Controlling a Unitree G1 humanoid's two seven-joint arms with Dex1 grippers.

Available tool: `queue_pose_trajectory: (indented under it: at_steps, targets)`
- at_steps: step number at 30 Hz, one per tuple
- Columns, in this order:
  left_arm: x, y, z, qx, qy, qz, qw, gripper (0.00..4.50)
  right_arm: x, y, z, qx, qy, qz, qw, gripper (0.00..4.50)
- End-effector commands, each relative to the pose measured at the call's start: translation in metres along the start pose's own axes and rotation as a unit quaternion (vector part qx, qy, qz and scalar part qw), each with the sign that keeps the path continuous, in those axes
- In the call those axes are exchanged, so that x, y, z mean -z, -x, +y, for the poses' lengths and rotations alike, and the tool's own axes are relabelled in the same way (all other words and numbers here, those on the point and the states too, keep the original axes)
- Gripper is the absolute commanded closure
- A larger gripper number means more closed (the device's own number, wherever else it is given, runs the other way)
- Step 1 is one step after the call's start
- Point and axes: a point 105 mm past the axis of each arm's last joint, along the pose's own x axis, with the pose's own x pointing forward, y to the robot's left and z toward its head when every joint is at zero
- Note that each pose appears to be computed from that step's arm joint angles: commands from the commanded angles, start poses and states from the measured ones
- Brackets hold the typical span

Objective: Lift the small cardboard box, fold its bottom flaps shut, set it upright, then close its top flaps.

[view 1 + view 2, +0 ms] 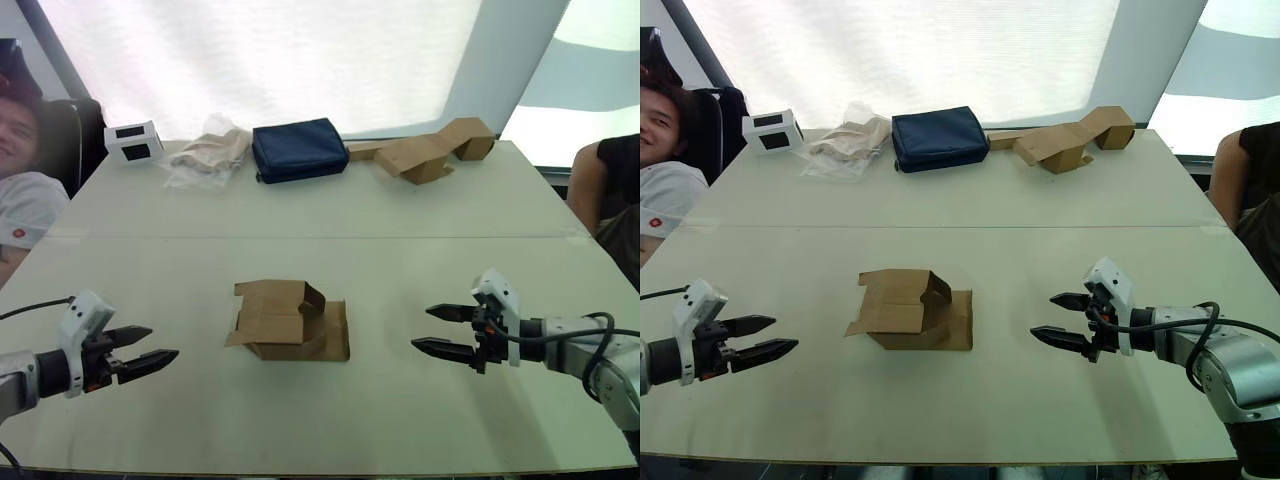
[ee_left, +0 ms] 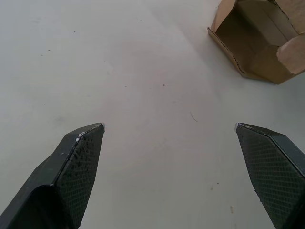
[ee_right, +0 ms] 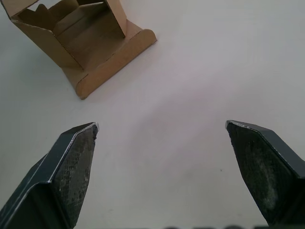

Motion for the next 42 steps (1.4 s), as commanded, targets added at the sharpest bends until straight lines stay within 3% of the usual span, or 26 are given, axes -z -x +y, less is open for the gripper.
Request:
queue_pose_trajectory:
  at_steps: [1, 14, 22, 31, 35, 39, 42]
  targets:
    - [-0.009, 0.004, 0.000, -0.001, -0.016, -0.010, 1.000, 0.00, -0.008, 0.001, 0.000, 0.003, 0.026, -0.011, 1.000, 0.06]
    - [-0.015, 0.006, -0.002, 0.014, 0.006, -0.028, 0.999, 0.00, -0.010, -0.003, -0.001, 0.007, 0.040, -0.018, 0.999, 0.06]
    - [-0.025, 0.005, 0.004, -0.016, -0.008, -0.039, 0.999, 0.00, -0.017, -0.006, -0.010, 0.019, 0.049, -0.033, 0.998, 0.06]
    - [-0.023, 0.004, 0.015, -0.017, -0.006, -0.023, 1.000, 0.00, -0.015, -0.004, -0.014, 0.036, 0.070, -0.037, 0.996, 0.06]
    - [-0.025, -0.002, 0.009, 0.047, 0.079, -0.036, 0.995, 0.00, -0.012, -0.004, 0.001, 0.003, 0.064, -0.020, 0.998, 0.06]
    - [-0.044, -0.004, -0.010, 0.176, 0.216, -0.086, 0.957, 0.00, -0.027, -0.010, 0.032, -0.059, 0.075, -0.027, 0.995, 0.06]
    - [-0.050, -0.011, -0.015, 0.211, 0.262, -0.085, 0.938, 0.00, -0.044, -0.016, 0.058, -0.100, 0.088, -0.047, 0.990, 0.06]
